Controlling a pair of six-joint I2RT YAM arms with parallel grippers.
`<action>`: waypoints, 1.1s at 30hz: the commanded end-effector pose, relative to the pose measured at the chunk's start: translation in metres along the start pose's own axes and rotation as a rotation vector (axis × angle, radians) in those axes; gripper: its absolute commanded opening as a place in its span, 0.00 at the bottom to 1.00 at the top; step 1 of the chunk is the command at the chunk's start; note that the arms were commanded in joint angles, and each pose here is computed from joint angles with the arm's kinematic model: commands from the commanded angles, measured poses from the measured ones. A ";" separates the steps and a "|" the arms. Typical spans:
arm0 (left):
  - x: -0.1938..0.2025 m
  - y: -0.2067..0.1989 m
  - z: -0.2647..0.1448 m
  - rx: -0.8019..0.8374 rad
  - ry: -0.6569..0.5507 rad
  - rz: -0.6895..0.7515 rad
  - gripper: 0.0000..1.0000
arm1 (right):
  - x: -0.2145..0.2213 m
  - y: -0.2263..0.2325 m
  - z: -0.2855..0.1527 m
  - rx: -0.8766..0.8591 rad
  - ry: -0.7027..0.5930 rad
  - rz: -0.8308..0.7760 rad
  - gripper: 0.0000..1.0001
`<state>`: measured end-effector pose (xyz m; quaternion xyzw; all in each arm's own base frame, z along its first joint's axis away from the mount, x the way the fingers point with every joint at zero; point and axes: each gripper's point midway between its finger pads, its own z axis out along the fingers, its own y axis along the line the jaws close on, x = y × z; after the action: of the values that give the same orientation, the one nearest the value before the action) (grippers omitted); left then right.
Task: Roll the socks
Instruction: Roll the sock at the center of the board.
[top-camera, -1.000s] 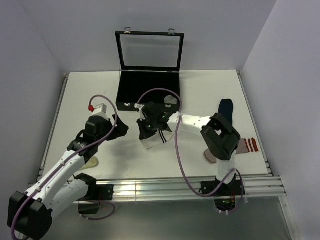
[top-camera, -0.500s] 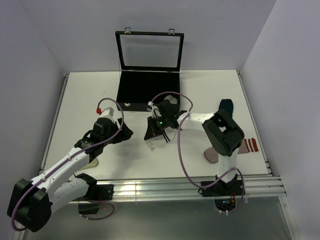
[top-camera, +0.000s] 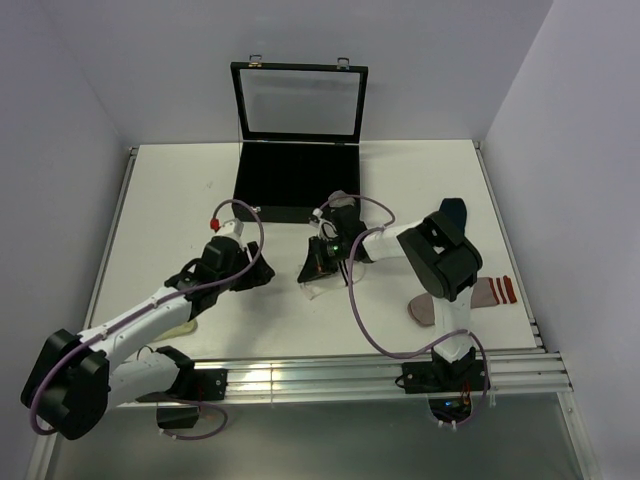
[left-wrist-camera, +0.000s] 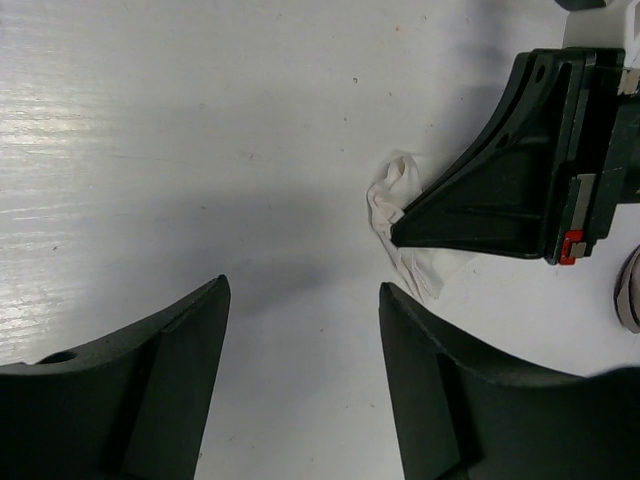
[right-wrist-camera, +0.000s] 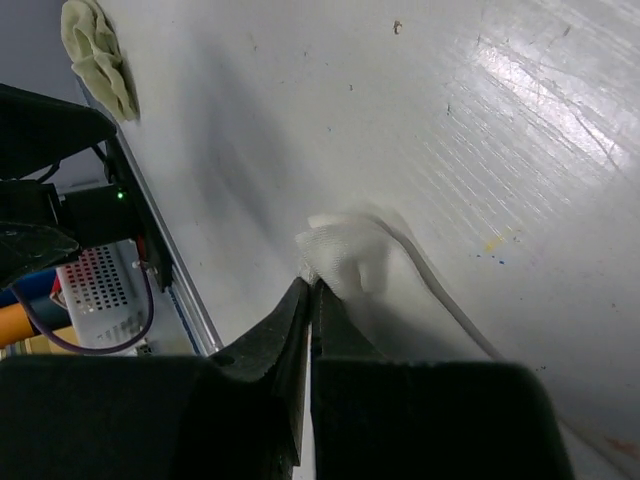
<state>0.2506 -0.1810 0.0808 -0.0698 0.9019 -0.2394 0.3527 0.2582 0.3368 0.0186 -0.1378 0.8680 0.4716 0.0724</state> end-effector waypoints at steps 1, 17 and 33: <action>-0.017 -0.022 0.001 0.064 -0.048 -0.006 0.67 | -0.006 0.003 -0.003 0.000 -0.017 -0.057 0.00; -0.012 -0.045 0.057 0.075 0.083 -0.080 0.54 | -0.003 0.014 -0.004 0.143 0.002 -0.256 0.00; 0.016 -0.042 0.068 0.114 0.169 -0.101 0.44 | -0.006 0.027 -0.004 0.172 -0.018 -0.310 0.09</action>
<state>0.2805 -0.2459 0.0441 -0.0699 0.9148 -0.3030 0.2577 0.2468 0.3403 0.0196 -0.2340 0.8808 0.3938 0.1202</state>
